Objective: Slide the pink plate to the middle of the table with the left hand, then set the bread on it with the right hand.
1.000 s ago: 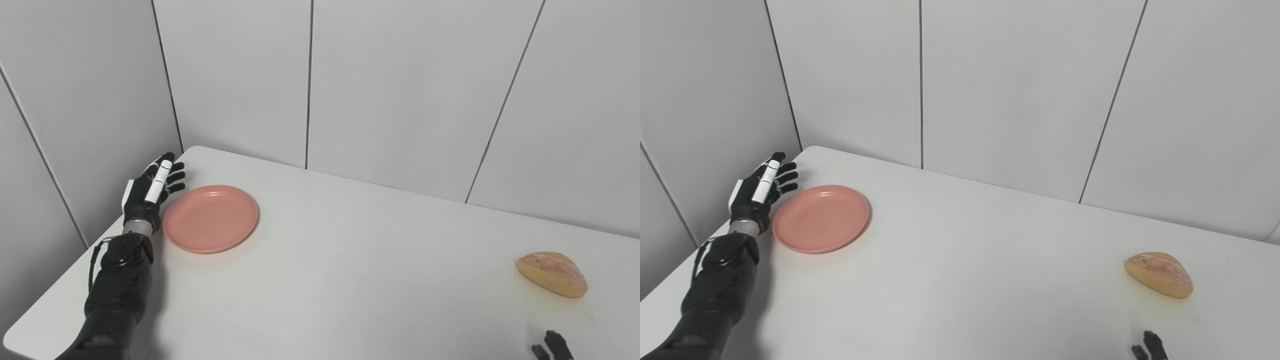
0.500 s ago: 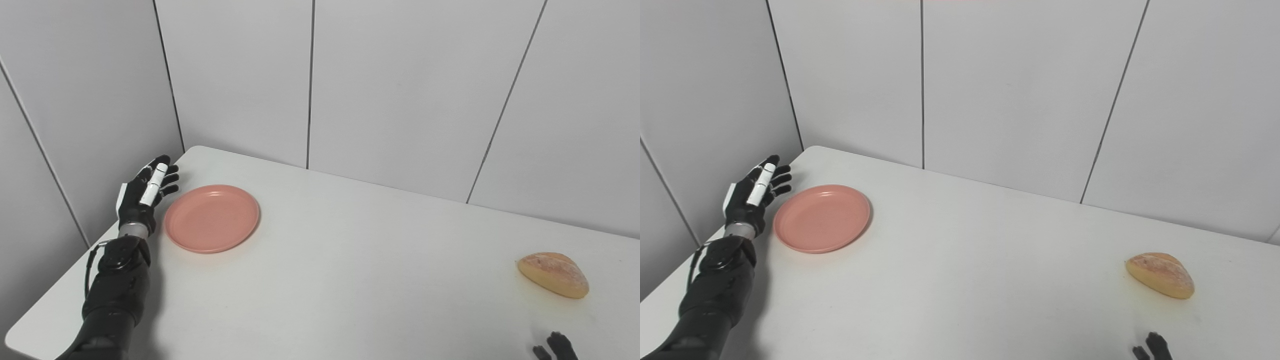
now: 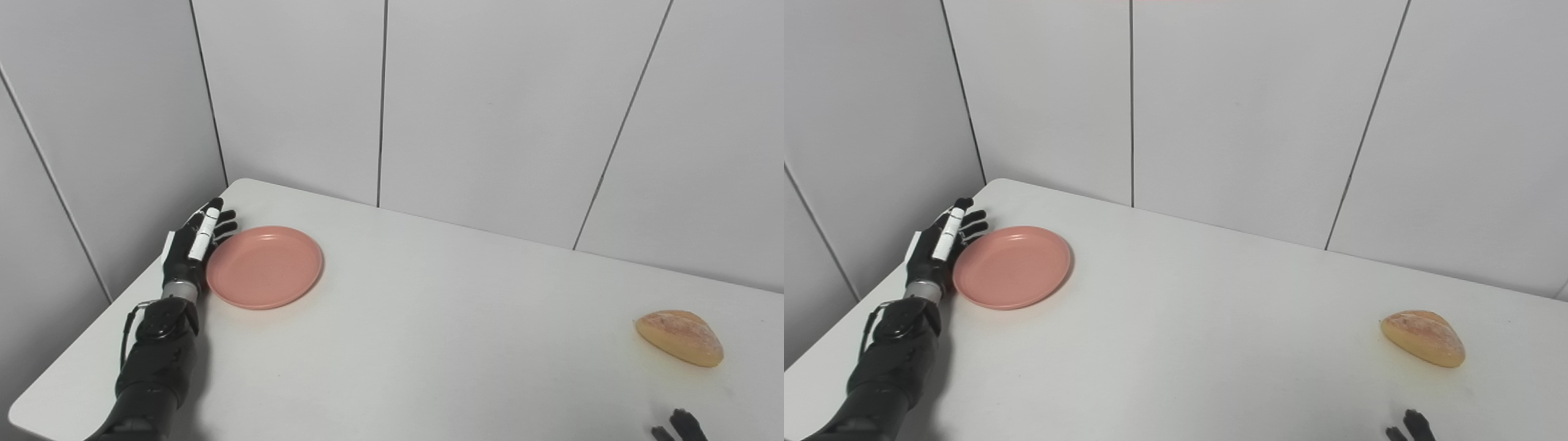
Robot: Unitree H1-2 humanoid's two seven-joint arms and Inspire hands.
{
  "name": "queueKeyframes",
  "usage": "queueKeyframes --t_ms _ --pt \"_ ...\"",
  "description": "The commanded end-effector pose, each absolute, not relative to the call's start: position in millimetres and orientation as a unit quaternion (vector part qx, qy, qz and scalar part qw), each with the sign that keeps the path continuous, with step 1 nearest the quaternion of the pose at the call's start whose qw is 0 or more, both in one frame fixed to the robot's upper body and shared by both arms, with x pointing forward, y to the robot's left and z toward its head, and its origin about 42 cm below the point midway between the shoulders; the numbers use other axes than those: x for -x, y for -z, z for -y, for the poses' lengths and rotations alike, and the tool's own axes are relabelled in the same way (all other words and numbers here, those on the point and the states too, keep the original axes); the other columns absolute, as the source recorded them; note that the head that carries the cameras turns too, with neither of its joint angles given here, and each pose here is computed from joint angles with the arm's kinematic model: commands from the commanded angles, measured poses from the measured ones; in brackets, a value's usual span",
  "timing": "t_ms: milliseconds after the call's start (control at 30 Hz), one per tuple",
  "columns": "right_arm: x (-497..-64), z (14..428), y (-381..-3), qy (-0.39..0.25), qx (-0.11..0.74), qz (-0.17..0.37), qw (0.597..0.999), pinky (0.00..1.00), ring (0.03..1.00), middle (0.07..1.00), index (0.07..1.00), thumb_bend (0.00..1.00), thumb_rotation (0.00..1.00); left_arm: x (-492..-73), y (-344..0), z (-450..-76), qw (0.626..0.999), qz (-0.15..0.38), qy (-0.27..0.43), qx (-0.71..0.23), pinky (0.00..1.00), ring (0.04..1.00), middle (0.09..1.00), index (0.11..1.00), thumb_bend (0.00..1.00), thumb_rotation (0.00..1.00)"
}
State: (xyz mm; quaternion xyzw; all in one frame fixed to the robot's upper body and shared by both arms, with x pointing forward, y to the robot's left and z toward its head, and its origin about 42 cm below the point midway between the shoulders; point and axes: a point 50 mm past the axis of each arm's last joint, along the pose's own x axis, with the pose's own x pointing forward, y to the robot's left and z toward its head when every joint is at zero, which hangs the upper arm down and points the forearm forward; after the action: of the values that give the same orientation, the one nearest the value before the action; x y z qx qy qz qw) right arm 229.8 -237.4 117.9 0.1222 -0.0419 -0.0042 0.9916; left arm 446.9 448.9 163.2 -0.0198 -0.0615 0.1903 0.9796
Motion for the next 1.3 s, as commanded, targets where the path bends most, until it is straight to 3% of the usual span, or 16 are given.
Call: queueKeyframes --t_ms 0,167,467,1000,1267 --pt "-226.0 239.2 -118.6 0.004 -0.122 0.031 0.992 0.92 0.908 0.946 0.881 0.73 0.98 -455.4 -182.5 -447.7 0.98 0.094 -0.176 0.017 0.69 0.758 0.758 0.776 0.76 0.73" --pt "-225.5 238.5 -119.4 0.004 -0.119 0.028 0.992 0.92 0.903 0.94 0.871 0.75 0.98 -454.8 -174.6 -439.6 0.984 0.089 -0.153 0.011 0.69 0.747 0.736 0.742 0.78 0.73" --pt "-224.8 238.4 -120.2 0.001 -0.119 0.024 0.993 0.92 0.901 0.942 0.873 0.74 0.96 -450.5 -163.2 -433.7 0.987 0.074 -0.141 0.013 0.71 0.76 0.756 0.779 0.79 0.75" --pt "-225.2 233.0 -120.1 -0.001 -0.117 0.021 0.993 0.89 0.881 0.932 0.873 0.71 0.97 -446.6 -169.9 -408.0 0.991 0.076 -0.101 0.044 0.7 0.759 0.781 0.77 0.73 0.74" --pt "-223.8 230.0 -122.2 -0.003 -0.117 0.022 0.993 0.88 0.871 0.911 0.875 0.7 0.95 -445.8 -167.6 -389.9 0.993 0.075 -0.087 0.036 0.63 0.726 0.743 0.776 0.72 0.73"
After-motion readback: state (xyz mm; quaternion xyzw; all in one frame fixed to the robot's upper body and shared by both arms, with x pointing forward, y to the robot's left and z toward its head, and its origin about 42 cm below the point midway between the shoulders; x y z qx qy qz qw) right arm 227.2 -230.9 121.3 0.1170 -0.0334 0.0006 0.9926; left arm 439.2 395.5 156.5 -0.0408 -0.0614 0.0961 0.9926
